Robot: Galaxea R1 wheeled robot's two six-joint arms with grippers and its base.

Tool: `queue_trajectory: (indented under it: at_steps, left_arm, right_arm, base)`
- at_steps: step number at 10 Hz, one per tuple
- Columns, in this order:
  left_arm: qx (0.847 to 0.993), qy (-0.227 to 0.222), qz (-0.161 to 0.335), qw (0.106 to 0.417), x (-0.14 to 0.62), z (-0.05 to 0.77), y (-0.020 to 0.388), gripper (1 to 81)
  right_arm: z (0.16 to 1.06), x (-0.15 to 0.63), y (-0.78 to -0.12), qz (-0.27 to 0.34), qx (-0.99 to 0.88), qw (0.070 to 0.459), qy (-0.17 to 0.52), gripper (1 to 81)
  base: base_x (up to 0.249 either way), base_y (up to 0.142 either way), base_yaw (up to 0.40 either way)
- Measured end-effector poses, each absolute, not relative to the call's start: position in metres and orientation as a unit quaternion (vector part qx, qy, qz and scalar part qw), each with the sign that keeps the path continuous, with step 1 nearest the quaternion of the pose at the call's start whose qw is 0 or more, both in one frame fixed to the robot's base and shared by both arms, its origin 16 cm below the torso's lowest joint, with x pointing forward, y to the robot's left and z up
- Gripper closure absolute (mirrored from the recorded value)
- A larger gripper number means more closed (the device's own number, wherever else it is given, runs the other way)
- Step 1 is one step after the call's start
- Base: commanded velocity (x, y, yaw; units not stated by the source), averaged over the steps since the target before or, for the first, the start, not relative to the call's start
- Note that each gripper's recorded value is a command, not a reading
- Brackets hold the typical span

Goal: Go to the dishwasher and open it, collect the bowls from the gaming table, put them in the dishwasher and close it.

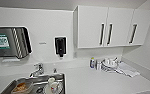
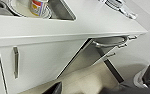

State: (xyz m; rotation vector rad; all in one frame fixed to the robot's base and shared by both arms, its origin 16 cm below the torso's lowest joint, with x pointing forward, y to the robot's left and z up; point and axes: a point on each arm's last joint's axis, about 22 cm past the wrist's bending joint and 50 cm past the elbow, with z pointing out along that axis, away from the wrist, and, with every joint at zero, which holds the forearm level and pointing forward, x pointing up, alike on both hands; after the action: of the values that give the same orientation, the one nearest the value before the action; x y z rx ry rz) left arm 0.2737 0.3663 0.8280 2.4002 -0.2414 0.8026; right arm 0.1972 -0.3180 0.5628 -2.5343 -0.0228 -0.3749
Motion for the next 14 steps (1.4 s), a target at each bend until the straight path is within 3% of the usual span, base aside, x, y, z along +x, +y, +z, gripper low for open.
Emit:
queue_trajectory:
  at_steps: [3, 5, 8, 14]
  left_arm:
    - [0.885, -0.117, 0.305, 0.332, 0.308, 0.840, 0.327, 1.0]
    - [0.889, -0.124, 0.281, 0.339, 0.317, 0.818, 0.320, 1.0]
    - [0.879, -0.145, 0.256, 0.376, 0.321, 0.797, 0.287, 1.0]
    - [0.871, -0.153, 0.252, 0.393, 0.326, 0.785, 0.272, 1.0]
  right_arm:
    - [0.552, 0.210, -0.326, -0.119, -0.950, 0.287, 0.015, 1.0]
    - [0.540, 0.222, -0.323, -0.107, -0.950, 0.292, 0.028, 1.0]
    - [0.523, 0.233, -0.311, -0.088, -0.948, 0.305, 0.036, 1.0]
    - [0.551, 0.274, -0.304, -0.108, -0.938, 0.326, 0.039, 1.0]
  base:
    - [0.000, 0.000, 0.000]
    - [0.000, 0.000, 0.000]
    - [0.000, 0.000, 0.000]
    - [0.000, 0.000, 0.000]
